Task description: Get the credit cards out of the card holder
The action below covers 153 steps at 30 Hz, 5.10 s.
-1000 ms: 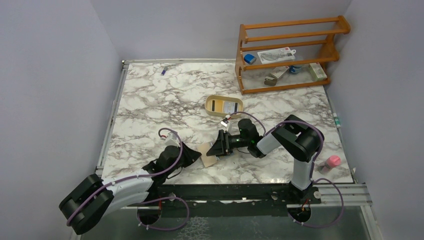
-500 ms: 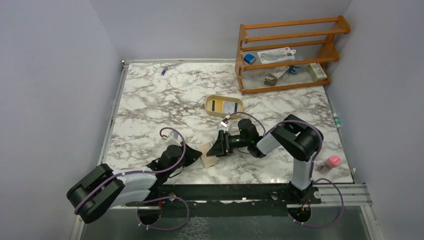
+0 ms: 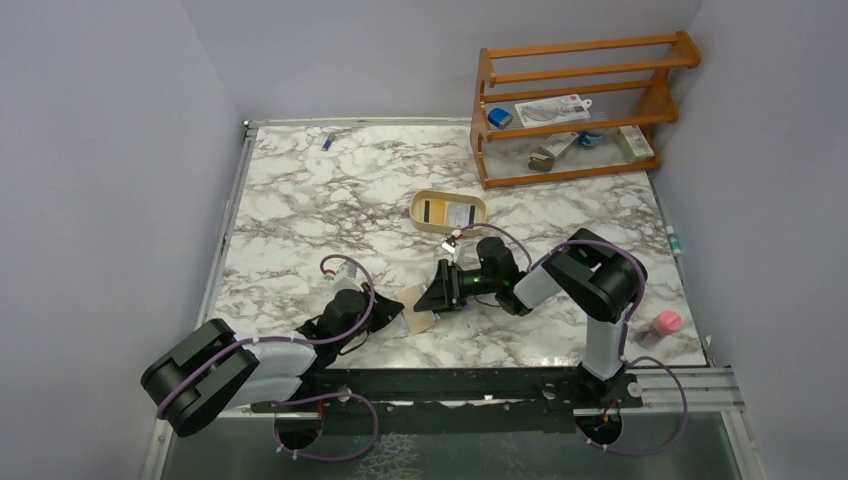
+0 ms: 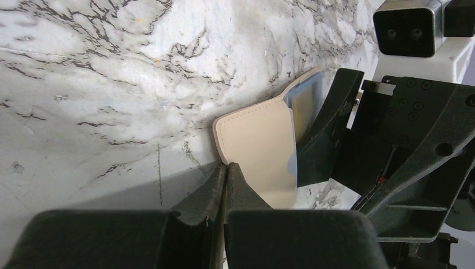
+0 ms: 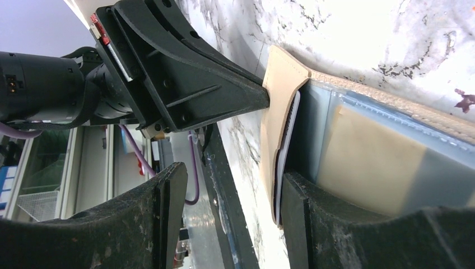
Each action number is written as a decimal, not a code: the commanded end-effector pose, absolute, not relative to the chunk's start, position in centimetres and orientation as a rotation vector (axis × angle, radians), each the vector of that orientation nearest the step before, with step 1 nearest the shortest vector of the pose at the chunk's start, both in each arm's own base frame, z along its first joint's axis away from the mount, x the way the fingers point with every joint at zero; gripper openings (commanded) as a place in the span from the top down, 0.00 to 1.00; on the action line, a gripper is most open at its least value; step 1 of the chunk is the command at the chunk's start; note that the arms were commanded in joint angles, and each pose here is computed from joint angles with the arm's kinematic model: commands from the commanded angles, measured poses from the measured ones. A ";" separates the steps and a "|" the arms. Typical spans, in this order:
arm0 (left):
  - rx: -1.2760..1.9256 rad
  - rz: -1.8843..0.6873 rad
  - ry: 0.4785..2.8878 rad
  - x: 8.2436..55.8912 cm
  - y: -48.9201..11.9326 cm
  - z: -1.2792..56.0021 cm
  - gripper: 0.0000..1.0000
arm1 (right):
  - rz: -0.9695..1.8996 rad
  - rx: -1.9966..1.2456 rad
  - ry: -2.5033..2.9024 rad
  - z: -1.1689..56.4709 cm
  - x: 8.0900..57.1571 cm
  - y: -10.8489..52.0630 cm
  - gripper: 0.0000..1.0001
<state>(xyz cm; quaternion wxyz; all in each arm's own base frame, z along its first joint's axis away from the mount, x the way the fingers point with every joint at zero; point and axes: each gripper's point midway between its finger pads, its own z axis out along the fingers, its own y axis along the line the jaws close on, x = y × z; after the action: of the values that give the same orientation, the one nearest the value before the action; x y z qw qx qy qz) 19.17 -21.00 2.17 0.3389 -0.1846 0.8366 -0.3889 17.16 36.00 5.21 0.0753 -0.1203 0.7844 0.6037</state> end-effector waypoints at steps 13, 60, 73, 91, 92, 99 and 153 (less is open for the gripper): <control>-0.457 -0.887 2.257 16.5 -17.7 -1.7 1.00 | 1.870 -0.400 2.225 9.1 18.2 34.9 0.36; -0.341 -0.843 2.289 17.8 -19.2 -1.4 1.00 | 1.706 -0.402 2.342 4.5 19.5 32.3 0.99; -0.323 -0.855 2.255 18.2 -19.3 -0.5 1.00 | 1.133 -0.361 2.358 9.1 25.5 26.2 0.99; -0.299 -0.845 2.230 18.4 -19.0 0.4 1.00 | 1.172 -0.080 2.244 12.5 38.2 25.8 0.99; -0.301 -0.844 2.229 18.4 -19.0 0.4 1.00 | 1.174 -0.072 2.247 12.3 38.5 25.9 0.99; -0.292 -0.834 2.228 18.4 -18.8 0.5 1.00 | 1.159 -0.017 2.274 10.4 39.3 25.8 0.99; -0.229 -0.759 2.241 19.3 -19.0 1.5 1.00 | 0.831 -0.011 2.185 17.4 40.1 20.8 0.38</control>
<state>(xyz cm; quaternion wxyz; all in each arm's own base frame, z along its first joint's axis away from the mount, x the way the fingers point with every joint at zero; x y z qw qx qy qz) 18.89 -19.86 2.15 0.3686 -0.0954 0.8627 -0.3328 42.44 21.59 15.91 0.3659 0.0134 0.8641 0.3452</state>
